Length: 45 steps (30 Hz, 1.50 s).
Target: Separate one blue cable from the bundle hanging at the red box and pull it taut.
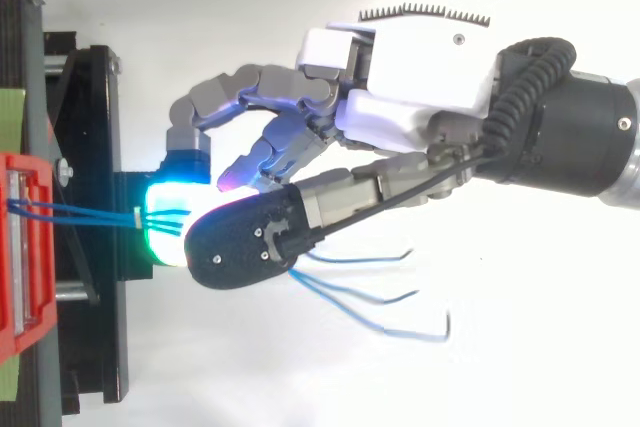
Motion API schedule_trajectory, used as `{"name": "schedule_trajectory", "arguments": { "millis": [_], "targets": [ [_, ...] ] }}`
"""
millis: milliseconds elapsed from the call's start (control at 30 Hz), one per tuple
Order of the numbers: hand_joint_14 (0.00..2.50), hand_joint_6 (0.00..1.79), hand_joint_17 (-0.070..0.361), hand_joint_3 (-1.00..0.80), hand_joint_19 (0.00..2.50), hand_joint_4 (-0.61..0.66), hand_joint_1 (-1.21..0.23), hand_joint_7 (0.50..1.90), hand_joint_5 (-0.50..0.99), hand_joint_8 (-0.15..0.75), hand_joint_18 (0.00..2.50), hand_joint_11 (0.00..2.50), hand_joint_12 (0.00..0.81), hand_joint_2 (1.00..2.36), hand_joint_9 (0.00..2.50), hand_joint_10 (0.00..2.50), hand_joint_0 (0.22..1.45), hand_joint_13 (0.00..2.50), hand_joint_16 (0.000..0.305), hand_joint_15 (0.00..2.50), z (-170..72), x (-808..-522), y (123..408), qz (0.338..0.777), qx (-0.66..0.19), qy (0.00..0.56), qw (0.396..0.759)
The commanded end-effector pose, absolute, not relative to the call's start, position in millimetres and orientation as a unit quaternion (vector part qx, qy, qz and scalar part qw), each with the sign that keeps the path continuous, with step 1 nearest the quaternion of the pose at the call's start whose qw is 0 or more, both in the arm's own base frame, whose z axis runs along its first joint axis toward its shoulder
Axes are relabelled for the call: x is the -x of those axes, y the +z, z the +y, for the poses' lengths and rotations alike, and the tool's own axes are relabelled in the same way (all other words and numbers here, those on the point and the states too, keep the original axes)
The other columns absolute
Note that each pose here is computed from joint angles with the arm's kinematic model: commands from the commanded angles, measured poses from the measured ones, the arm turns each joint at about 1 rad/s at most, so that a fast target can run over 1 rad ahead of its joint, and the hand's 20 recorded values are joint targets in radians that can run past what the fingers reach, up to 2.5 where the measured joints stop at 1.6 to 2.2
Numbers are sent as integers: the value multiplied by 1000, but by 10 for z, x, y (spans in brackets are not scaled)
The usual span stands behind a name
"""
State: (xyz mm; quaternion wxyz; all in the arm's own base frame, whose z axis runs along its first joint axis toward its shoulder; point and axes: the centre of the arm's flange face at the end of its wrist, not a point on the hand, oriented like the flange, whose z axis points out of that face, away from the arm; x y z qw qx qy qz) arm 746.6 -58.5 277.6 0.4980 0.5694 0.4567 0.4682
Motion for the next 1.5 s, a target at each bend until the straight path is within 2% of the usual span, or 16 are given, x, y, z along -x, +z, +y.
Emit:
{"name": "schedule_trajectory", "arguments": {
  "millis": [0,133,200,333,467,600,667,800,933,1100,1167,1267,1333,1400,1467],
  "targets": [
    [19,896,82,-226,562,41,-795,1328,-218,301,849,810,317,1019,831,20,661,902,36,507,-573,-7467,2782,457,-569,469,498],
    [18,899,84,-309,569,62,-832,1309,-220,296,862,811,317,1014,832,19,699,902,37,511,-573,-7465,2763,458,-570,468,497],
    [18,895,84,-383,560,72,-861,1359,-217,298,870,810,314,1009,838,20,725,904,37,509,-573,-7465,2780,457,-569,469,497],
    [19,896,85,-500,561,70,-855,1315,-215,299,888,808,315,1000,851,19,757,914,38,506,-571,-7465,2780,458,-569,469,497],
    [19,893,84,-500,565,79,-859,1314,-210,293,895,814,313,1000,864,20,764,920,37,514,-562,-7464,2762,458,-570,468,496],
    [20,888,84,-500,572,121,-856,1301,-205,294,895,820,313,1000,871,20,721,922,37,520,-550,-7468,2782,458,-568,470,497],
    [19,883,84,-500,580,134,-817,1229,-202,292,892,825,312,1000,873,20,677,922,37,533,-539,-7468,2763,458,-569,470,496],
    [21,844,85,-500,592,155,-749,1264,-197,293,877,826,314,1000,874,21,616,916,38,542,-563,-7466,2765,451,-574,469,497],
    [19,832,87,-500,605,160,-686,1229,-197,300,864,829,320,1000,877,21,573,912,39,546,-573,-7481,2785,432,-582,475,499],
    [21,826,88,-500,605,162,-648,1209,-193,304,863,827,325,1000,896,22,569,916,39,540,-586,-7495,2709,428,-588,475,495],
    [19,825,86,-500,620,158,-667,1199,-193,300,861,832,319,1000,896,21,603,920,38,543,-583,-7503,2661,428,-589,476,493],
    [20,821,85,-428,610,126,-702,1256,-194,300,866,831,319,1006,906,21,629,922,38,536,-591,-7518,2641,426,-589,478,494],
    [19,835,86,-305,613,105,-746,1269,-202,301,868,840,320,1015,900,21,630,923,38,544,-591,-7528,2649,423,-587,480,495],
    [19,853,86,-208,611,82,-806,1235,-220,296,872,830,323,1019,884,21,643,923,38,542,-589,-7533,2653,422,-586,482,496],
    [20,855,87,-195,602,80,-824,1208,-225,290,876,823,320,1020,871,21,672,923,39,537,-589,-7529,2646,423,-586,481,496]
  ]
}}
